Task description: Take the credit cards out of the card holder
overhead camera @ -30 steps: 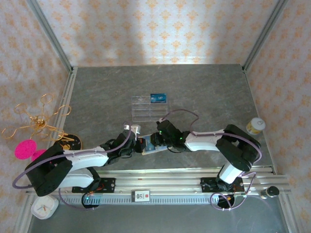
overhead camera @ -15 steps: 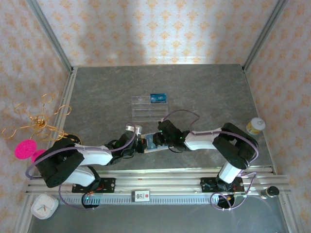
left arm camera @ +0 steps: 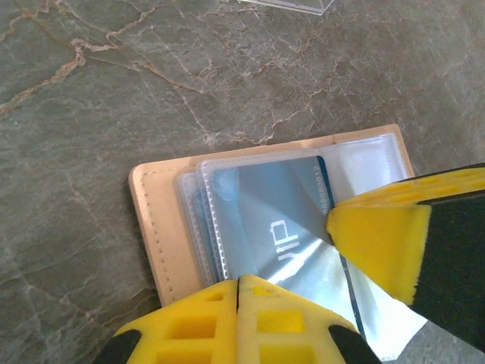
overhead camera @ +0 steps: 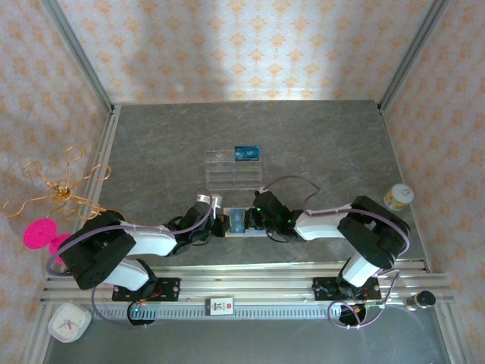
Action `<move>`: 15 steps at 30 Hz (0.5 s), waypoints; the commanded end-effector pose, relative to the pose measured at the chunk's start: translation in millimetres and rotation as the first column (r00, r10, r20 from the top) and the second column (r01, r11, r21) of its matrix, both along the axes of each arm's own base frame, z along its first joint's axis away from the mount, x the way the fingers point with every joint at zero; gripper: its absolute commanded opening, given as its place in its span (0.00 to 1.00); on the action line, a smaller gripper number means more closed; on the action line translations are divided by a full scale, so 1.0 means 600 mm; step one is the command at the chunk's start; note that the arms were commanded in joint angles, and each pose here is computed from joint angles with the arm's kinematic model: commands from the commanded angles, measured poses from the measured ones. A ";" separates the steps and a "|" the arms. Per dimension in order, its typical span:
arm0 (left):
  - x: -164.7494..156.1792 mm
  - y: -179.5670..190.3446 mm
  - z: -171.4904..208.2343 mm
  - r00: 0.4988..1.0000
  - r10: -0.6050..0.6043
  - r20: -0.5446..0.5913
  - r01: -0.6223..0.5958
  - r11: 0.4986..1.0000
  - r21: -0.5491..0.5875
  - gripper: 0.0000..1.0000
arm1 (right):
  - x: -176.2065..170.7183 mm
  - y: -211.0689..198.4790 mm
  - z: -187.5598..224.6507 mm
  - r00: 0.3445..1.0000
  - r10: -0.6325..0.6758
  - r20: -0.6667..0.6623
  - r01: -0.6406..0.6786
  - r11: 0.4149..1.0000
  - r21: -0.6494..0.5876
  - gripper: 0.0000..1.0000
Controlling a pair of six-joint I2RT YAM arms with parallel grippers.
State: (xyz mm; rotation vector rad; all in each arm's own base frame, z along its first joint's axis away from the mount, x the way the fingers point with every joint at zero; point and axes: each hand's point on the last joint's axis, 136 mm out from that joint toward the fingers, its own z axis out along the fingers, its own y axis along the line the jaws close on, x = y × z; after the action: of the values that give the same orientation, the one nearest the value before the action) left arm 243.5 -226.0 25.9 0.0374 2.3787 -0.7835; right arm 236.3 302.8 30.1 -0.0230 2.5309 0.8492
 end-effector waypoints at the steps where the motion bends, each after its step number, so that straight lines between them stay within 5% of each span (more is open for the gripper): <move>1: -0.028 0.048 -0.059 0.995 0.013 -0.094 0.001 0.990 0.144 0.00 | 0.010 -0.041 -0.005 0.994 -0.108 0.026 0.109 0.993 -0.046 0.00; 7: -0.028 0.035 -0.038 0.997 -0.018 -0.080 0.027 0.993 0.112 0.00 | 0.006 -0.026 0.002 0.998 -0.054 0.027 0.055 0.998 -0.030 0.00; 11: -0.022 0.004 0.017 0.998 -0.058 -0.007 0.058 0.997 0.048 0.00 | 0.007 -0.011 0.030 0.998 -0.017 0.067 0.016 1.000 0.026 0.13; 15: -0.022 -0.018 0.043 0.993 -0.104 0.056 0.101 0.994 0.051 0.13 | 0.007 -0.001 0.054 0.996 0.009 0.087 -0.013 0.999 0.049 0.20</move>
State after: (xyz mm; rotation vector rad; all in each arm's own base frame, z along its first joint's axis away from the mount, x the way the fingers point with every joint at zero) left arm 228.1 -231.1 42.4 0.1433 2.3787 -0.7919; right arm 236.6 295.6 43.9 -0.0194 2.4830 0.8528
